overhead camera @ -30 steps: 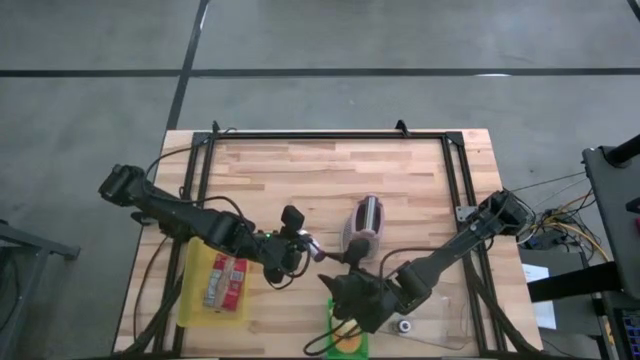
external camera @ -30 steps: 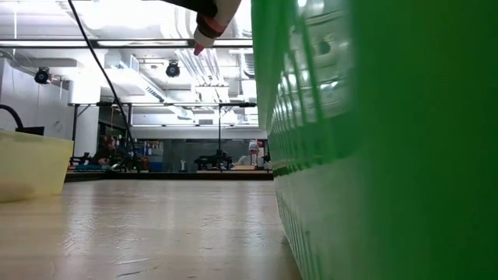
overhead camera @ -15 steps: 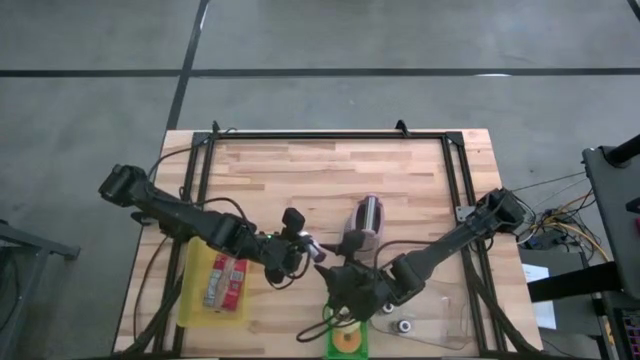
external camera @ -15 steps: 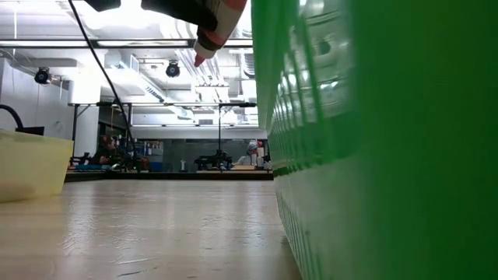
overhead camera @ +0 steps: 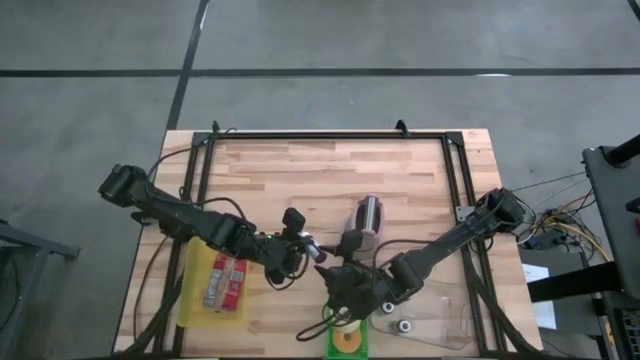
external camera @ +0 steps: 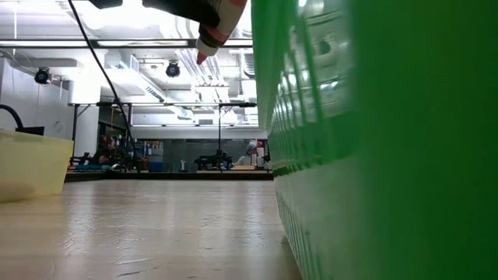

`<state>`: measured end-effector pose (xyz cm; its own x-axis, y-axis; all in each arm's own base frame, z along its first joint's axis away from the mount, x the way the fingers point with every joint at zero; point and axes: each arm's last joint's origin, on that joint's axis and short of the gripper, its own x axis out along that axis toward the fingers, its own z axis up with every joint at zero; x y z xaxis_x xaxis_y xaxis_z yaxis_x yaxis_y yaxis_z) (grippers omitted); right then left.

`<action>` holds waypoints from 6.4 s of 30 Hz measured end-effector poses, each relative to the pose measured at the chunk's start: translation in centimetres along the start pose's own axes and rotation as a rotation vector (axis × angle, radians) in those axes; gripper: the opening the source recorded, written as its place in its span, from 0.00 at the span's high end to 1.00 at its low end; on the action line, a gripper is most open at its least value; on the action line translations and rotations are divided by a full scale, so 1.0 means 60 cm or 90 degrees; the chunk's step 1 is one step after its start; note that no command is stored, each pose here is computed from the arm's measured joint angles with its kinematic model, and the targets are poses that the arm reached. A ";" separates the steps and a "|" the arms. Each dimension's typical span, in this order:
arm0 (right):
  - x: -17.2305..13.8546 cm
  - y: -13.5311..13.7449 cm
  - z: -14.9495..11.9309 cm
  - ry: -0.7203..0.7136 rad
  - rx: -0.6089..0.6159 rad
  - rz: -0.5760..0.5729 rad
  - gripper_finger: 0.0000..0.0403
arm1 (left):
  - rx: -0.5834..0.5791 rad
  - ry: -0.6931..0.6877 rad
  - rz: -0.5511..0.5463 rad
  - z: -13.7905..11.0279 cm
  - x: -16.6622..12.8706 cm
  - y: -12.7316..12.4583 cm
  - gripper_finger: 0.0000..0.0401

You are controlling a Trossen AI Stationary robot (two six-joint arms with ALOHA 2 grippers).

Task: Pick & Place Food Item
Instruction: Put the pink food coloring bottle into the transparent bin

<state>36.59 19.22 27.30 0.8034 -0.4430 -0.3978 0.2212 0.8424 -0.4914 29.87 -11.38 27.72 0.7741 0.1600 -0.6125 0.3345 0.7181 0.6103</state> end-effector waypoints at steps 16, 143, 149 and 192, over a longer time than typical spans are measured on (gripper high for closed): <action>0.007 0.001 -0.011 0.007 0.007 -0.004 0.51 | -0.005 -0.010 0.000 0.002 0.000 0.002 0.86; -0.025 -0.029 -0.082 -0.660 0.054 -0.060 0.70 | -0.338 -0.875 0.010 -0.029 0.074 -0.003 0.59; -0.024 -0.031 -0.082 -0.663 0.053 -0.060 0.70 | -0.332 -0.888 0.003 -0.017 0.081 0.001 0.59; 0.000 -0.031 -0.094 -0.588 0.083 -0.045 0.71 | -0.323 -0.938 -0.036 0.001 0.063 0.015 0.72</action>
<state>33.09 15.93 23.84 0.8940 -0.1220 0.4311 0.3019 0.8750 -0.3785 33.15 -10.18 25.99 0.6940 -0.4372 0.5721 0.4058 0.8938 0.1908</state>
